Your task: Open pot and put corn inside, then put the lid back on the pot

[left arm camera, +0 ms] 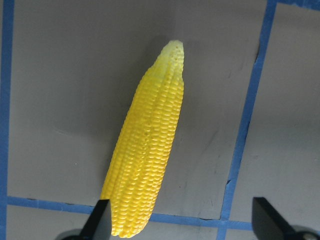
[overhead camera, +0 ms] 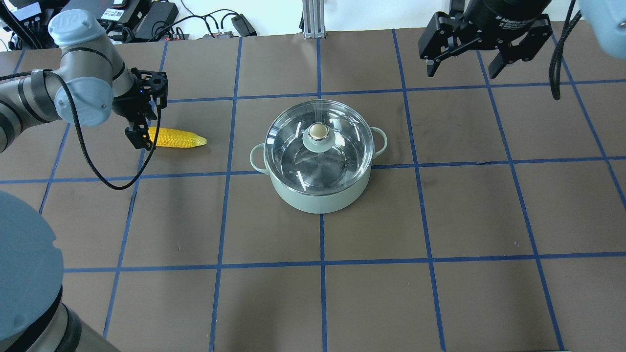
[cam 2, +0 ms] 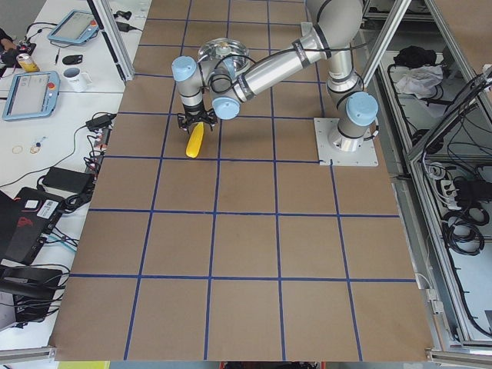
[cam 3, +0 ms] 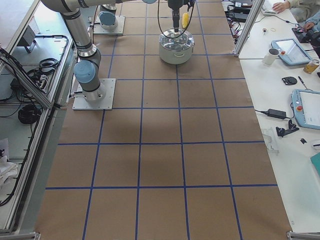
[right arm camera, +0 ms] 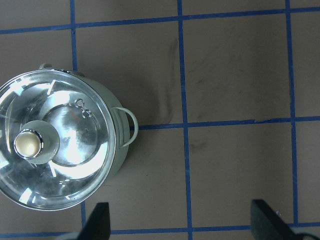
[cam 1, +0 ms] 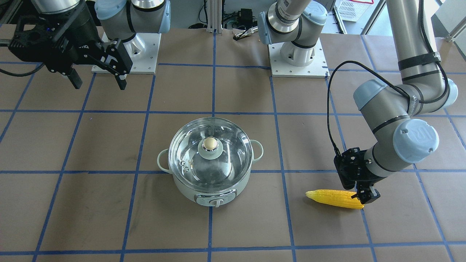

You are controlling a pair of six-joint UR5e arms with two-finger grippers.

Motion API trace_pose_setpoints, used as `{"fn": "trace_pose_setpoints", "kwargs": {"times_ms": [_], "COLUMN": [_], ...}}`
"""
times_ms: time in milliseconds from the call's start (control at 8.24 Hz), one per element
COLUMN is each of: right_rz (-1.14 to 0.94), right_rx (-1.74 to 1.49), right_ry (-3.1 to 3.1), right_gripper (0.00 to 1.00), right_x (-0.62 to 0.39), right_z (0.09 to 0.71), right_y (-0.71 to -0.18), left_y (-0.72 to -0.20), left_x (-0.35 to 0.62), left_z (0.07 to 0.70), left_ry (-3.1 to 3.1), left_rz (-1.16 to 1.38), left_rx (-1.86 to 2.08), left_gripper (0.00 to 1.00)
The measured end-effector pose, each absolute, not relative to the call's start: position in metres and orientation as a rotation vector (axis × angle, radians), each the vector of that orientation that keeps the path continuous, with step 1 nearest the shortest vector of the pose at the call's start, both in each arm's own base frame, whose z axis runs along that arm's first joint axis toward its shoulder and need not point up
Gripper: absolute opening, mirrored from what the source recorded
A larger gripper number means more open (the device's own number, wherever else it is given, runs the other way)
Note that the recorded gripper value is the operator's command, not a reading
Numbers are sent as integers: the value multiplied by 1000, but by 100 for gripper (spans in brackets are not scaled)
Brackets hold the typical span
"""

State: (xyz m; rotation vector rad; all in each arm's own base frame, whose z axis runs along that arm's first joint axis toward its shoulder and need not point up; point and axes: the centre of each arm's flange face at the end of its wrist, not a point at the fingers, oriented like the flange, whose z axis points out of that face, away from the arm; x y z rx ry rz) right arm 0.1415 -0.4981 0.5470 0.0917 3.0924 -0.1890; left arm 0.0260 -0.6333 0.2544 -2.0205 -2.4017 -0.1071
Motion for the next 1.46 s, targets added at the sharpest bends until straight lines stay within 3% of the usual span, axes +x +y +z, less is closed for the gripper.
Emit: {"fn": "trace_pose_setpoints", "kwargs": {"times_ms": [1456], "right_rz": [-159], "right_rx": [186], "right_ry": [3139], "right_gripper": [100], "right_x": [146], "right_z": [540], "right_y": [-495], "left_y": [-652], "left_x": [30], "left_z": [198], "left_ry": [-2211], "left_rz": [-93], "left_rx": [-2230], "left_gripper": [100]}}
